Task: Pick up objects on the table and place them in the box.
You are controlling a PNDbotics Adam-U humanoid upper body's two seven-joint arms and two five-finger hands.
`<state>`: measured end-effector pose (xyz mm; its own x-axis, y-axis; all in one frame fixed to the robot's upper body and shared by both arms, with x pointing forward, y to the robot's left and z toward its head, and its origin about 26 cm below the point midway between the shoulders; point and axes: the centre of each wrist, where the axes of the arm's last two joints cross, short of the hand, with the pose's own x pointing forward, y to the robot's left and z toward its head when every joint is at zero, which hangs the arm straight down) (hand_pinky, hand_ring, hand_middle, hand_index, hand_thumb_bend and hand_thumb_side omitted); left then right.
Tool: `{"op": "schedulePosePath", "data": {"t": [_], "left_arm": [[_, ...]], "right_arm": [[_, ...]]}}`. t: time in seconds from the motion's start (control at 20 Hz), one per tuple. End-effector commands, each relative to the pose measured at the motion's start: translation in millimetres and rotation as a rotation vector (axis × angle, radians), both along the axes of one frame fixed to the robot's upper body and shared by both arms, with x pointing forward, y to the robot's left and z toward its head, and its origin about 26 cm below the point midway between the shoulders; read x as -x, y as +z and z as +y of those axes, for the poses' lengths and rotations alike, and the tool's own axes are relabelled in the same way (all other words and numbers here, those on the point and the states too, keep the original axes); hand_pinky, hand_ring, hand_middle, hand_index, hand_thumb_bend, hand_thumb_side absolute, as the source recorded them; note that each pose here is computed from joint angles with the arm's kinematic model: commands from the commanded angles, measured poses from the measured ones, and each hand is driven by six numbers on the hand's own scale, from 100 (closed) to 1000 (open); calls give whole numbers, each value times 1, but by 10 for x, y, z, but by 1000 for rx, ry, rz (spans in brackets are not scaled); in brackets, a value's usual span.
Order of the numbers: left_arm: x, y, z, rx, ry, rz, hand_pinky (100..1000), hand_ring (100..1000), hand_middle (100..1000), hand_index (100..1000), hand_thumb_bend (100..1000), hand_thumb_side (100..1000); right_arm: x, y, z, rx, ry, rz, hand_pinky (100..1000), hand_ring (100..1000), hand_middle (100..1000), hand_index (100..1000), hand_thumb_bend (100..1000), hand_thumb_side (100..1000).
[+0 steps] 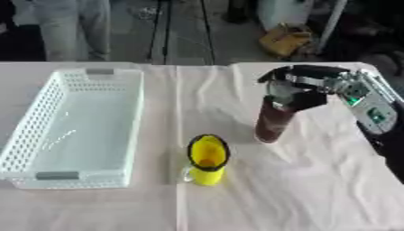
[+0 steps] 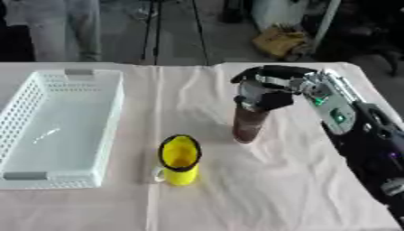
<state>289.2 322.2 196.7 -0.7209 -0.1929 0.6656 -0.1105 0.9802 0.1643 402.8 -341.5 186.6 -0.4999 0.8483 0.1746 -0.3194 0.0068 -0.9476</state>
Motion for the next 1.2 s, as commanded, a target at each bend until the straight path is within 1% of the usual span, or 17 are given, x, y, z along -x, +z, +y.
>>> {"op": "schedulePosePath", "data": {"t": [0.05,0.1,0.15,0.3,0.35,0.4,0.5,0.55,0.6,0.65,0.7,0.8,0.85,0.9,0.95,1.0,1.2], "left_arm": [[20,106,0,-20,-8,-34,549,824,777,811,443,937],[20,106,0,-20,-8,-34,549,824,777,811,443,936],[20,108,0,-21,-9,-35,549,824,777,811,443,936],[19,109,-1,-21,-10,-35,549,824,778,811,445,936],[19,109,-2,-21,-10,-35,549,824,778,811,445,936],[19,109,-2,-21,-11,-35,549,825,778,811,444,936],[19,111,0,-21,-10,-36,550,825,778,811,445,936],[19,111,0,-21,-10,-36,550,825,778,811,445,936],[19,111,0,-21,-10,-36,550,825,778,811,445,936],[19,111,0,-21,-10,-36,550,825,778,811,445,936],[20,110,1,-21,-10,-36,550,825,778,811,445,936],[20,111,1,-20,-10,-36,550,825,778,811,445,936],[20,111,1,-20,-10,-36,550,825,778,811,445,936],[20,112,1,-21,-10,-36,550,825,778,811,445,936],[20,111,2,-21,-9,-35,550,825,778,811,445,936],[20,111,3,-21,-9,-35,550,825,778,811,445,936],[23,108,7,-22,-8,-31,550,825,778,811,444,936]], "right_arm": [[22,-18,-17,39,5,37,613,791,924,984,290,696],[25,-14,-14,48,9,38,664,831,946,992,336,731],[30,-3,-7,62,13,33,666,834,951,994,348,721],[42,28,14,100,26,7,641,824,967,995,426,541],[45,34,19,111,29,-2,641,824,967,995,426,541],[46,35,21,120,30,-9,611,806,963,988,416,438],[48,39,12,130,24,-29,462,716,928,948,388,196],[48,41,5,132,18,-44,433,694,919,937,391,150],[48,38,0,135,14,-56,357,631,896,908,392,100],[47,38,-6,140,8,-71,357,631,896,908,392,100],[46,49,-7,141,4,-93,178,491,801,808,406,100],[47,75,-16,123,-6,-163,140,458,752,749,377,100],[43,87,-23,101,-13,-196,100,416,666,685,290,100],[39,87,-34,78,-20,-221,100,412,655,678,279,100],[32,101,-44,41,-28,-245,100,384,586,624,198,100],[27,110,-56,6,-35,-260,100,374,573,631,139,100],[20,304,-58,-101,-32,-311,100,363,557,629,109,100]]}}
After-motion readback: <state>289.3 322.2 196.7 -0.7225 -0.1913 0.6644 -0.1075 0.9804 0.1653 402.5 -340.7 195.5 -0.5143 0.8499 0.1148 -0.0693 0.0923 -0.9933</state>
